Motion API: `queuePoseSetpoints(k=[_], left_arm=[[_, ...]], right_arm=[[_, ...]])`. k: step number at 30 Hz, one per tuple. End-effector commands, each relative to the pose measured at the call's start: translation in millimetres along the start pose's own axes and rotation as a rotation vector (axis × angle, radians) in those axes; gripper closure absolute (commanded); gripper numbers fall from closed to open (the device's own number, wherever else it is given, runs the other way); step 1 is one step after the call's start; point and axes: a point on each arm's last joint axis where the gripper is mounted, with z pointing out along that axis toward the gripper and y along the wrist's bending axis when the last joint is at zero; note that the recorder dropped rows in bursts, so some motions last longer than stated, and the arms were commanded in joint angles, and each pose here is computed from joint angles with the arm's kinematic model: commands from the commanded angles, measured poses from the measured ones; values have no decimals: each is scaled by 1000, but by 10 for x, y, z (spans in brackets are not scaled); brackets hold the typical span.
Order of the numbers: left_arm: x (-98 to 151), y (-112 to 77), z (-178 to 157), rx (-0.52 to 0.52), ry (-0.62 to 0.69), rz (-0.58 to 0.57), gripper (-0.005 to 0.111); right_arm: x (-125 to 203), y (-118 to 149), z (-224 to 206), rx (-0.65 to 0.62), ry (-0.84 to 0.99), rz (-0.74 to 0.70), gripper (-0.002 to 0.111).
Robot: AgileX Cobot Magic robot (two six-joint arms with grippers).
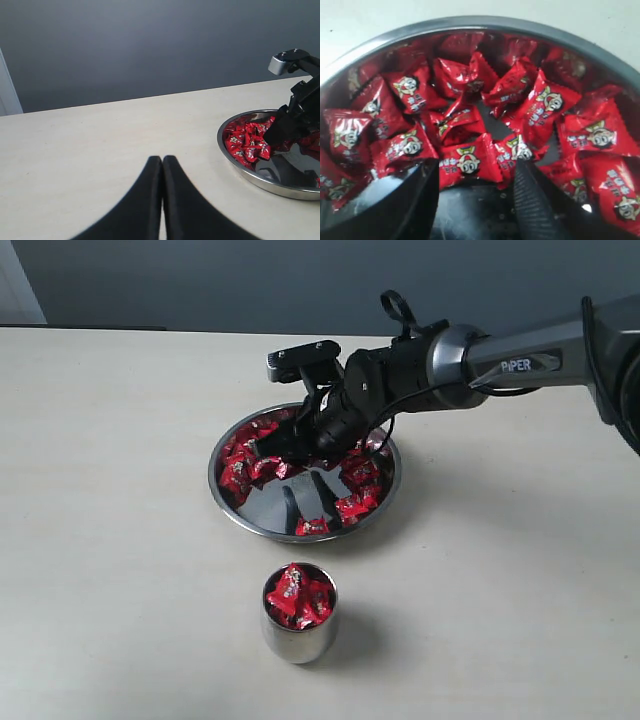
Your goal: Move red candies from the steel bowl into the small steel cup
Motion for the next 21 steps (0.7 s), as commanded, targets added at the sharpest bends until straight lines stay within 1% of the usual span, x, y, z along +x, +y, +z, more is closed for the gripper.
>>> queuePoseSetpoints(k=[1,8,11,13,17,21], left_arm=[[8,0,-1,-1,-6,-2,105],[10,0,-1,-1,-4,-2,105],[10,0,-1,-1,-4,-2,105],[10,0,-1,-1,-4,-2,105],[10,0,-1,-1,-4,-2,105],[10,0,-1,-1,-4,-2,105]], right_arm=[[-24,1,-12,-12,-3,41,62],[70,-18,119,-9,32,54,62],[61,-17,126,-11,18,68,64],[39,-12,121,-14,8,78,68],[20,-13,120,-13,-8,79,82],[27,-17,139,-12,-10,79,92]])
